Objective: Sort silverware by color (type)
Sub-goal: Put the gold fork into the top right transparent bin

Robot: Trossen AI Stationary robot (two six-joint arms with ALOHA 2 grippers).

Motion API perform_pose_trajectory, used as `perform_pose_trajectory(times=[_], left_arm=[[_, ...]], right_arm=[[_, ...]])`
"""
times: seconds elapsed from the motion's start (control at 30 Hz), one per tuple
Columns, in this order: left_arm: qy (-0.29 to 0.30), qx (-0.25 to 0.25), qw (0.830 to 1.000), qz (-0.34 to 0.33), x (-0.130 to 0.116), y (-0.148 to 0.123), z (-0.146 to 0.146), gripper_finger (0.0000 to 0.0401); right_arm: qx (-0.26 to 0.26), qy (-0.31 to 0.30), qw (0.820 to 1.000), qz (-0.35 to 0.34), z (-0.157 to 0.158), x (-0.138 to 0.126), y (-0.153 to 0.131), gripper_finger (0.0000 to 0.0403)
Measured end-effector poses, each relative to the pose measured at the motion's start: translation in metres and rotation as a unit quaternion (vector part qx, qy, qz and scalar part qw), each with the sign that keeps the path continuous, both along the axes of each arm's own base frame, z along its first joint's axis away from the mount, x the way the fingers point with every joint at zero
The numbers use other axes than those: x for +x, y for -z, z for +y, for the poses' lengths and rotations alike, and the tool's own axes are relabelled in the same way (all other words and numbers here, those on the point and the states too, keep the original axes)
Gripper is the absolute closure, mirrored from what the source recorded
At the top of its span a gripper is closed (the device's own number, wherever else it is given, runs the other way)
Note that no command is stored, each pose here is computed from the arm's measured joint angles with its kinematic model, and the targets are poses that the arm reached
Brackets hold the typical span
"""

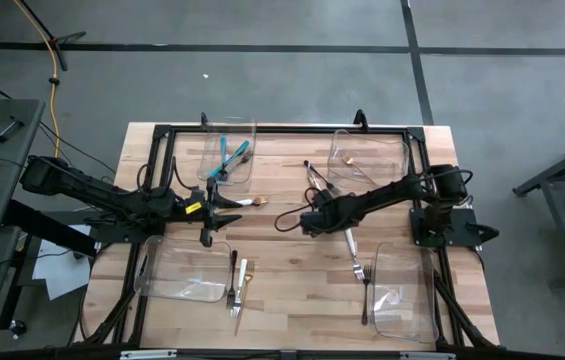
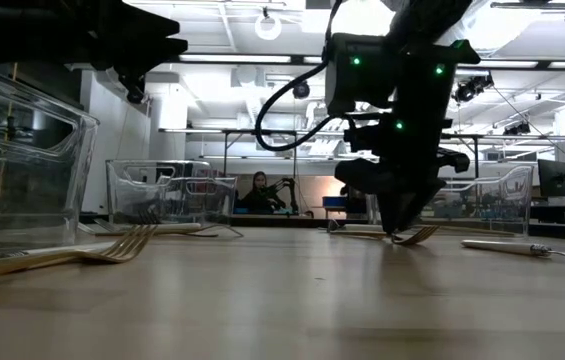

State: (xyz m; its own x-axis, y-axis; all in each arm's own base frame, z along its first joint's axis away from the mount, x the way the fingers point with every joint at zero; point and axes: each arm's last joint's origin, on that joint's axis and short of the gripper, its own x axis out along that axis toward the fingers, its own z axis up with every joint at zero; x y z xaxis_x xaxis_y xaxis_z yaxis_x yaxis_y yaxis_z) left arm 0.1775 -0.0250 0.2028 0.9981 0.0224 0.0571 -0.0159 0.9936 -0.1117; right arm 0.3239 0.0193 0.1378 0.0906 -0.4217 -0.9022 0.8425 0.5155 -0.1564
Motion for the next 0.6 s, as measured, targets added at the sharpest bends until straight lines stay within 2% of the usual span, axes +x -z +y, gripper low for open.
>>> perform_pose_trajectory(times=[0.17, 0.27, 0.6], left_arm=[[0.000, 0.000, 1.000, 0.000, 0.0000, 0.0000, 0.0000, 0.0268], [0.000, 0.000, 1.000, 0.000, 0.0000, 0.0000, 0.0001, 0.0267], [0.000, 0.000, 1.000, 0.000, 0.0000, 0.0000, 0.0000, 0.0268]], right_arm=[[0.004, -0.010, 1.000, -0.010, 0.0012, 0.0060, -0.0060, 0.0304], [0.024, -0.018, 1.000, -0.009, 0.0019, 0.0064, -0.0051, 0.0304], [0.017, -0.004, 1.000, -0.017, -0.0014, 0.0071, -0.0051, 0.0304]])
